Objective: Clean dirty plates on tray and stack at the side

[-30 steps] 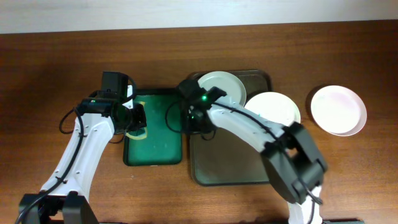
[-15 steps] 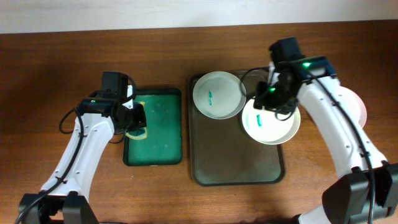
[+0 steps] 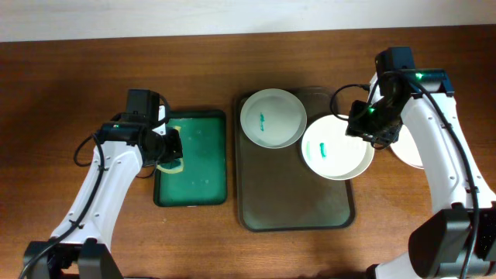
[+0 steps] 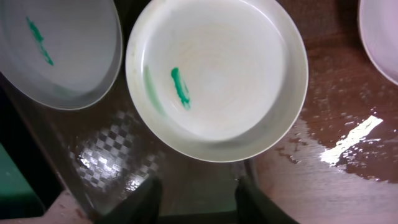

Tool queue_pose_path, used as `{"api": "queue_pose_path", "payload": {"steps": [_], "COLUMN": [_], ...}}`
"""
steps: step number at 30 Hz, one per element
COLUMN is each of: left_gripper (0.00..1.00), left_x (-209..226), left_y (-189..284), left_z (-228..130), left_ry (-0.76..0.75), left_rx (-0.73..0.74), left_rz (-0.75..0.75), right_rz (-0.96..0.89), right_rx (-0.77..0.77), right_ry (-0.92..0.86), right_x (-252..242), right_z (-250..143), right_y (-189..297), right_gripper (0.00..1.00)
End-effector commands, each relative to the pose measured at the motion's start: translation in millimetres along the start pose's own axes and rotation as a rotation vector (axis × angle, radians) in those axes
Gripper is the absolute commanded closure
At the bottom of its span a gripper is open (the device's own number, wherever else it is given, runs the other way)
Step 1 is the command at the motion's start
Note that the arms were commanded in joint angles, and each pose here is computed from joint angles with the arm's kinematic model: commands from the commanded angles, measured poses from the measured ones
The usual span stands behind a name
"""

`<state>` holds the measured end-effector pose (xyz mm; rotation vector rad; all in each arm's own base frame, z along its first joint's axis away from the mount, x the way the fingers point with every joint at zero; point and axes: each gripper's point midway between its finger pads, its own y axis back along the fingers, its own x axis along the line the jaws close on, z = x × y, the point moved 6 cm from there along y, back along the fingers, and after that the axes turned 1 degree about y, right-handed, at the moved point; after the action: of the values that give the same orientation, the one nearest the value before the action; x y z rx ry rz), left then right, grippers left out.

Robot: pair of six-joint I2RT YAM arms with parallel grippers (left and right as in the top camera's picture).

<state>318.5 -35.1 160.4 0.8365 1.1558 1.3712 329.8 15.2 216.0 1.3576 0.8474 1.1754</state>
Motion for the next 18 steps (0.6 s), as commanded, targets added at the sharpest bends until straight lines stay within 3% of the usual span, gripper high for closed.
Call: {"api": "queue_pose_path", "payload": {"steps": [1, 7, 15, 18], "left_gripper": [1.00, 1.00, 1.00, 1.00], "left_x": [-12.3, -22.5, -22.6, -22.7], "left_y": [6.7, 6.2, 6.3, 6.3], "left_z": [-0.3, -1.0, -0.6, -0.4], "left_ry": [-0.092, -0.133, -0.133, -0.133], "left_rx": [-0.031, -0.050, -0.052, -0.053], "left_rz": [-0.023, -0.003, -0.003, -0.004], "right_rz": [0.006, 0.018, 0.021, 0.036], "right_rx": [0.001, 0.009, 0.007, 0.012], "right_ry": [0.022, 0.149, 0.160, 0.161], "right_x": [6.6, 45.1, 48.8, 50.4], "right_z": [-6.2, -19.8, -20.6, -21.4], "right_y": [3.1, -2.8, -3.2, -3.1], "right_gripper": [0.63, 0.62, 0.61, 0.45]}}
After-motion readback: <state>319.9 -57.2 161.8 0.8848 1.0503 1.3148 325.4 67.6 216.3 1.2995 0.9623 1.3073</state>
